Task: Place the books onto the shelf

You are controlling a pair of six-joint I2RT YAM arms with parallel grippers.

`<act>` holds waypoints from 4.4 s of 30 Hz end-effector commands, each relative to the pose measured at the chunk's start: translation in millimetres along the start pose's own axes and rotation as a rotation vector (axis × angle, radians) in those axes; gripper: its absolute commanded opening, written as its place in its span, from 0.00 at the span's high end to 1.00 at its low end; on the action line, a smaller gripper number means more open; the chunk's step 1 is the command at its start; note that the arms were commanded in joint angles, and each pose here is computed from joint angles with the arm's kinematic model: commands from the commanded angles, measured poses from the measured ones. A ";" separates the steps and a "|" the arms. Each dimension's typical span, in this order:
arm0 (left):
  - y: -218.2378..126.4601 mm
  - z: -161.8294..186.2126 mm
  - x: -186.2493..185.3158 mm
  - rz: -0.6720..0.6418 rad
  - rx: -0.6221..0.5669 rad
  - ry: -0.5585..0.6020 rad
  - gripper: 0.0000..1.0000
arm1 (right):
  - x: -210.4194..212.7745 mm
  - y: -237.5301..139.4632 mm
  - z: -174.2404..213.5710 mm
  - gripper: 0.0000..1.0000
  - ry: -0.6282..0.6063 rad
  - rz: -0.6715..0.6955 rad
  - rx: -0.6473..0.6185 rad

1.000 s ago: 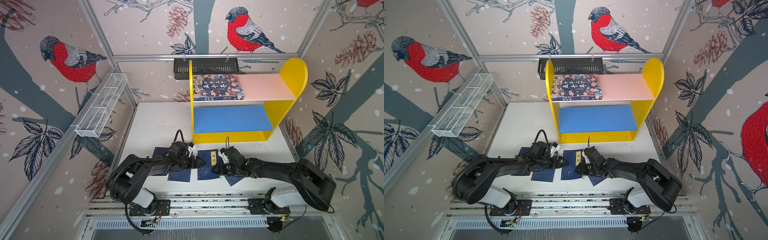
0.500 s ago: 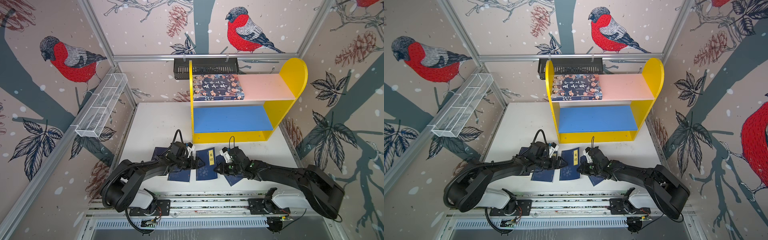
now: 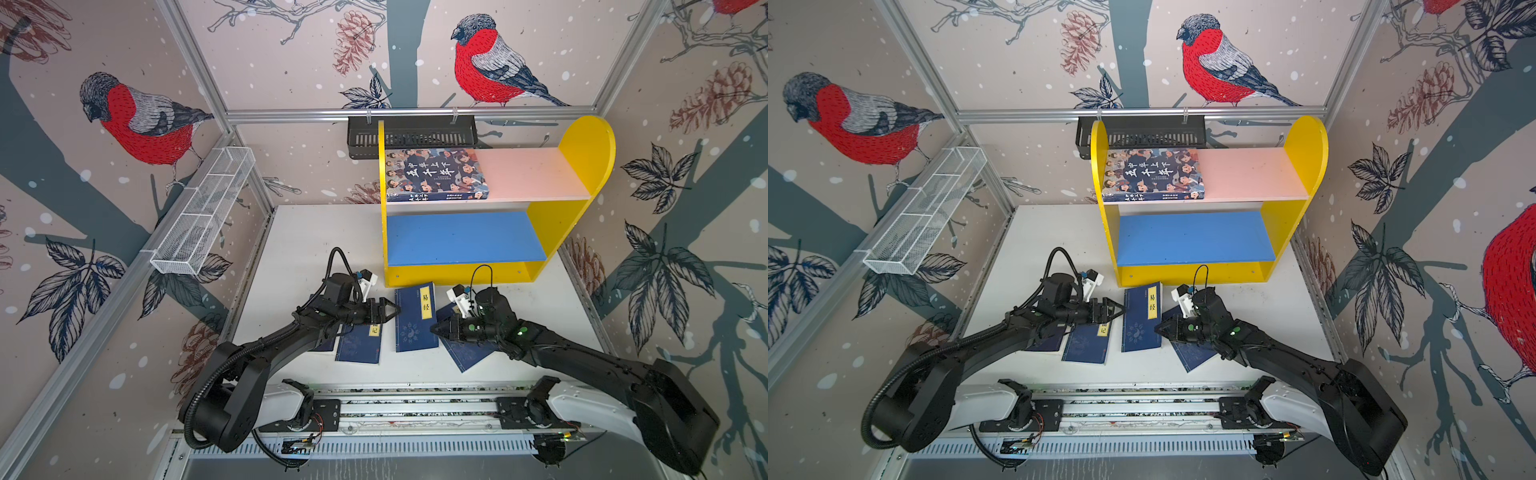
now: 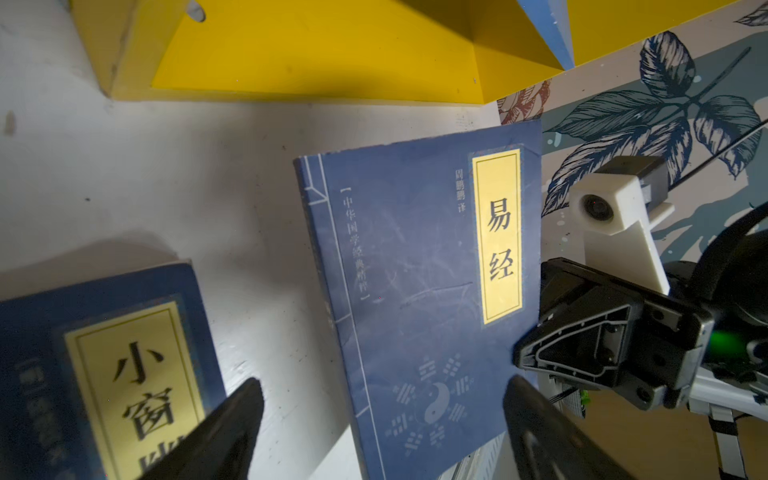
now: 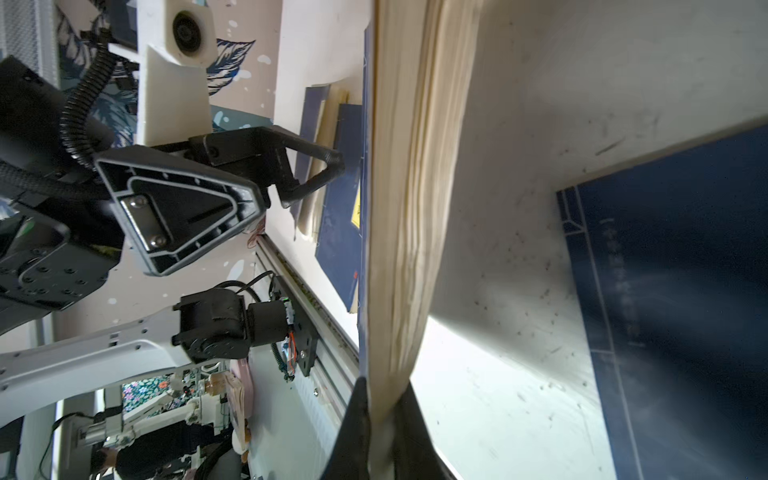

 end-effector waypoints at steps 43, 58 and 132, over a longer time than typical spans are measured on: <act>-38.8 -25.6 -25.1 0.307 -0.167 -0.133 1.00 | 13.9 -30.9 -8.6 0.15 -0.052 -0.245 -0.130; -53.6 -42.2 -29.3 0.403 -0.278 -0.185 1.00 | 30.3 -23.0 41.8 0.02 0.031 -0.444 -0.271; -69.8 -48.3 -49.1 0.504 -0.088 0.171 0.12 | 77.0 -63.6 4.1 0.99 -0.405 -0.436 0.115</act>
Point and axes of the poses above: each gripper's point midway between its finger pads, its own y axis out along the fingers, its own x axis along the line the jaws close on, z = x × y, the point moved 10 cm from there along -y, back along the fingers, and after that the axes turned 14 degrees about y, right-handed, at the moved point
